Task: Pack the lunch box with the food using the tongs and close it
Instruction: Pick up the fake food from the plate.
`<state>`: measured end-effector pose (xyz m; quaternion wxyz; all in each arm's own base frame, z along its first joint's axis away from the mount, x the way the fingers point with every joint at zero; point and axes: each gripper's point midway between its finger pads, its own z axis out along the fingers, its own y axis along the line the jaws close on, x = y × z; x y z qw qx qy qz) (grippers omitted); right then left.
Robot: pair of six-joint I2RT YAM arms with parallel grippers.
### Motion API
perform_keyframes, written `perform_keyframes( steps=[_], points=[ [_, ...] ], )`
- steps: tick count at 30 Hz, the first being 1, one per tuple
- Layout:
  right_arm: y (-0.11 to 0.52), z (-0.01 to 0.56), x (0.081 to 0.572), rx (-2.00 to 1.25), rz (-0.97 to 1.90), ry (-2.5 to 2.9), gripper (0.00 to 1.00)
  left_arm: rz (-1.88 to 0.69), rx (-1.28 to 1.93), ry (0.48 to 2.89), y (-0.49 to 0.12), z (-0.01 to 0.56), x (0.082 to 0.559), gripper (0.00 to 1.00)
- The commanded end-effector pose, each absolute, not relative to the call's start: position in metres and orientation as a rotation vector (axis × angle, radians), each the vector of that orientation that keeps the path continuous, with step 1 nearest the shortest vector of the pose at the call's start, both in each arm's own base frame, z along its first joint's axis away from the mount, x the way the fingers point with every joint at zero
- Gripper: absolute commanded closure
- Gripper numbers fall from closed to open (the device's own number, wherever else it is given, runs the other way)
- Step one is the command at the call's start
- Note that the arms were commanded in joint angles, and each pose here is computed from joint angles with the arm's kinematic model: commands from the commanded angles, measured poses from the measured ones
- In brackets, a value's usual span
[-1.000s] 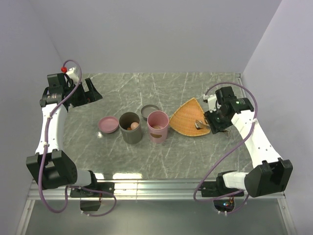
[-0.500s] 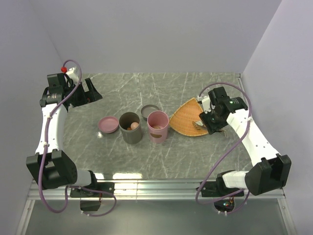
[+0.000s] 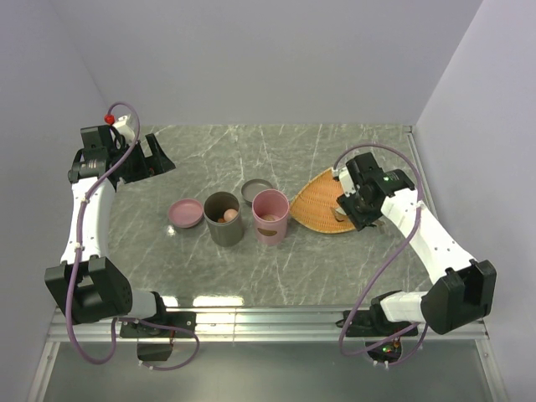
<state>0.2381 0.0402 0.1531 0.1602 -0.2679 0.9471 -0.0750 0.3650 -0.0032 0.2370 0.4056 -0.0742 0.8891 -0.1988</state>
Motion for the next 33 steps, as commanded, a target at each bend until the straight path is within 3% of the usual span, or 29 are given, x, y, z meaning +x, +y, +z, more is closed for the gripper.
perform_keyframes(
  steps=[1, 15, 27, 33],
  points=[
    [0.036, 0.154, 0.244, -0.747, -0.273, 2.677, 0.46, -0.487, -0.167, 2.206, 0.0, 0.246, 0.37, 0.01],
    [0.045, 0.141, 0.245, -0.782, -0.255, 2.683, 0.47, -0.486, -0.173, 2.209, 0.0, 0.246, 0.372, 0.01],
    [0.058, 0.164, 0.256, -0.78, -0.177, 2.609, 0.7, -0.496, -0.18, 2.208, 0.0, 0.246, 0.373, 0.01],
    [0.062, 0.213, 0.275, -0.678, -0.037, 2.507, 0.71, -0.493, -0.181, 2.218, 0.001, 0.245, 0.374, 0.01]
  ],
)
